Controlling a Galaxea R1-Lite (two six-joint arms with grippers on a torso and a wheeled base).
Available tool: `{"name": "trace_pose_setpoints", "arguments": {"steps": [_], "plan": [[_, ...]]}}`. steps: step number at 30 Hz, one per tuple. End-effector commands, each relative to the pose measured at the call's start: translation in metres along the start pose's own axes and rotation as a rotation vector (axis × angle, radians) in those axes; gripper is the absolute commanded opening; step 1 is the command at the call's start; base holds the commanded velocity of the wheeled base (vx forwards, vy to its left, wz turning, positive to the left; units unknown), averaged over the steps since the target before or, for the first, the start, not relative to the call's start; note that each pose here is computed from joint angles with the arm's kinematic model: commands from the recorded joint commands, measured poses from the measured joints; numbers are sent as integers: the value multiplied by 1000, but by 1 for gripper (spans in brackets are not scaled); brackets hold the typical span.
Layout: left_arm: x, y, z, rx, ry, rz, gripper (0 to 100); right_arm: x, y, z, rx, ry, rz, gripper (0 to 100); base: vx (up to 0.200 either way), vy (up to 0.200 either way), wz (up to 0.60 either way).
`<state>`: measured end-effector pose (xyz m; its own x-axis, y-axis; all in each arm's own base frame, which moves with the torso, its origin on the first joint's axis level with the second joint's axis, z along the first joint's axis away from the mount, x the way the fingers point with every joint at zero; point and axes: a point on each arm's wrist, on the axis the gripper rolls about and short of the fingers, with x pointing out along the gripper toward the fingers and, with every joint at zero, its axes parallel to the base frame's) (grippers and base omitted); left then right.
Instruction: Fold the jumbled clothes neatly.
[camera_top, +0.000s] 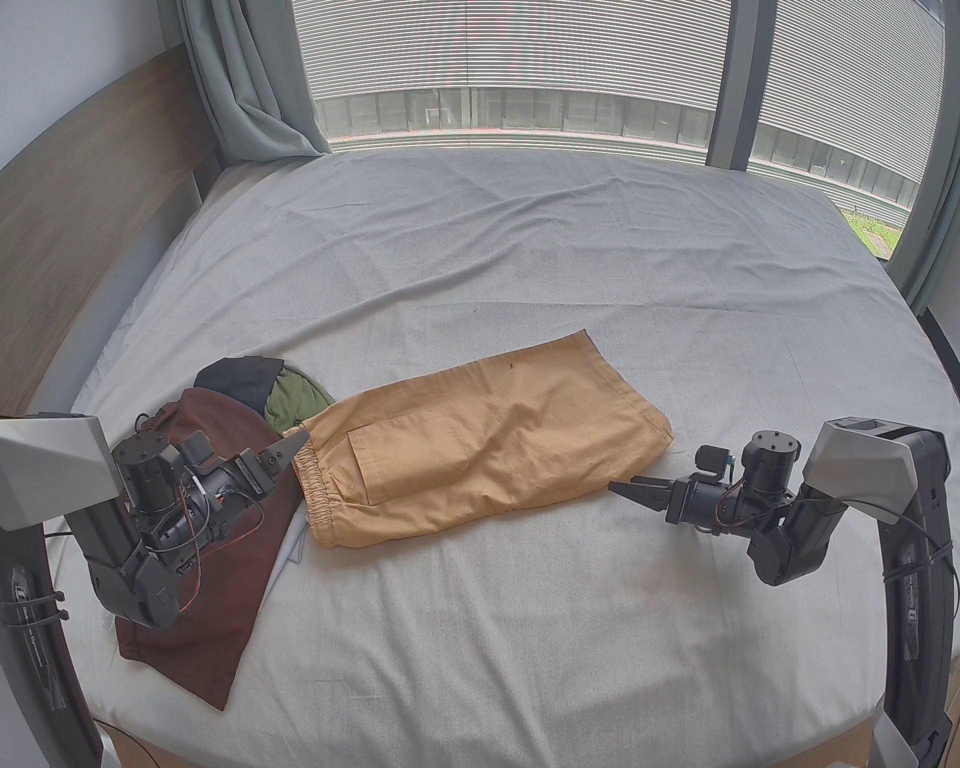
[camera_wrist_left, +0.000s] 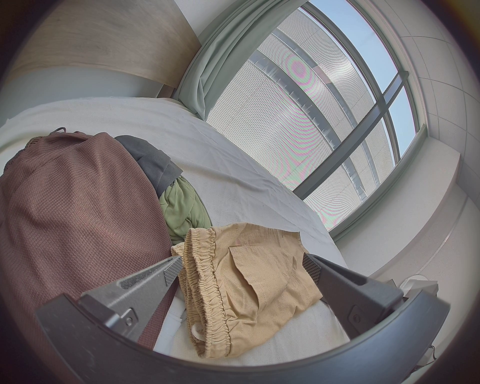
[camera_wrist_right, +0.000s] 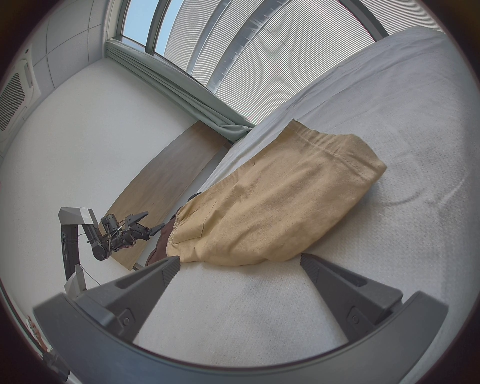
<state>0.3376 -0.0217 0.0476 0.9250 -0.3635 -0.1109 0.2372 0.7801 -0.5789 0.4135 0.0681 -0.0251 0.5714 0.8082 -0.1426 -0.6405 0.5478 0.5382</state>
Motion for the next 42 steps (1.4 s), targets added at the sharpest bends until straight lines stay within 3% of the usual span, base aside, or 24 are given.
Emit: {"name": "trace_pose_setpoints", "arguments": {"steps": [1, 20, 31, 37, 38, 42], "plan": [[0, 0, 0, -1, -1, 0, 100, 9, -1, -3, 1, 10, 9, 100, 0, 0, 0], [0, -1, 0, 1, 2, -1, 100, 64, 8, -15, -35, -11, -21, 100, 0, 0, 0], [0, -1, -2, 0, 7, -3, 100, 66, 7, -10, -39, -25, -21, 100, 0, 0, 0], [0, -2, -2, 0, 8, -5, 100, 70, 5, -9, -45, -55, -61, 100, 0, 0, 0], [1, -1, -3, 0, 9, -4, 100, 70, 5, -11, -44, -53, -63, 0, 0, 0, 0], [1, -1, -3, 0, 9, -4, 100, 71, 3, -14, -40, -49, -65, 0, 0, 0, 0]]}}
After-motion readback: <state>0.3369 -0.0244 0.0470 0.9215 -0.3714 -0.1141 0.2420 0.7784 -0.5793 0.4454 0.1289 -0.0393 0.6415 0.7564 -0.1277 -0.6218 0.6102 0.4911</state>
